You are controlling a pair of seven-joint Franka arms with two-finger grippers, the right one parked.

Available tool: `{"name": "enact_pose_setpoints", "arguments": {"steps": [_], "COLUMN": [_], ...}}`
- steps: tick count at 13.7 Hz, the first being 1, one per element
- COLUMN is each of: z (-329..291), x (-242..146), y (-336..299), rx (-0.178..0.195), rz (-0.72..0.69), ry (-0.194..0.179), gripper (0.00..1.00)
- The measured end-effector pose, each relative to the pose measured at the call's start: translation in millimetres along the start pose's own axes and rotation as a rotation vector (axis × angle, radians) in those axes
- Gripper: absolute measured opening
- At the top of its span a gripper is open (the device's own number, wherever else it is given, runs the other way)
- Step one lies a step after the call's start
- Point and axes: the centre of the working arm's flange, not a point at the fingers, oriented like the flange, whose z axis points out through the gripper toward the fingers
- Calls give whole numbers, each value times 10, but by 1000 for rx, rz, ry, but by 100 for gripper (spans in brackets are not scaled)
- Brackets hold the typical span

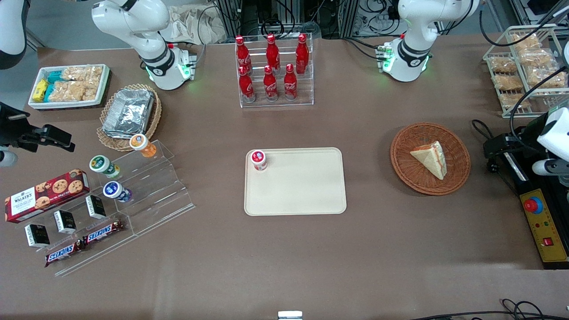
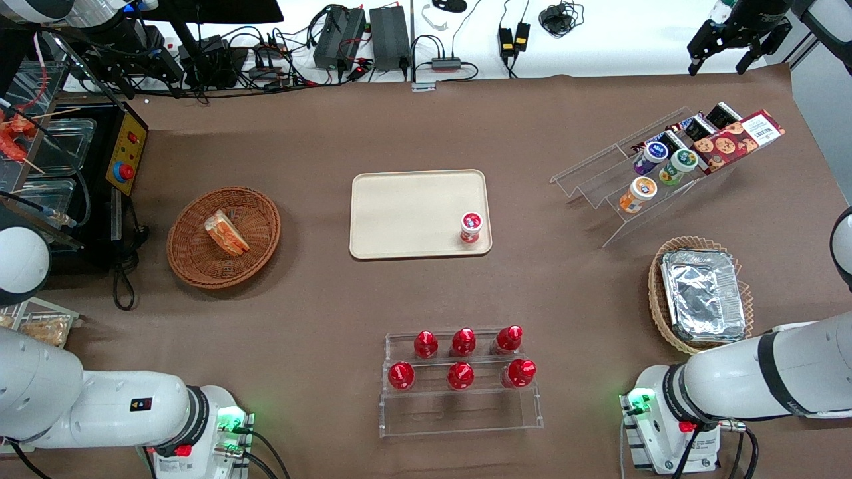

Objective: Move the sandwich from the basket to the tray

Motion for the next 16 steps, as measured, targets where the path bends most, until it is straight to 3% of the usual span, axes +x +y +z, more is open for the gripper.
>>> {"name": "enact_pose_setpoints", "arguments": {"steps": [6, 10, 16], "z": [6, 62, 95], "x": [0, -64, -101], "y": [2, 11, 66], "rx": [0, -2, -2], "rz": [0, 1, 0], "ry": [-2, -62, -85], "gripper": [100, 100, 100]}}
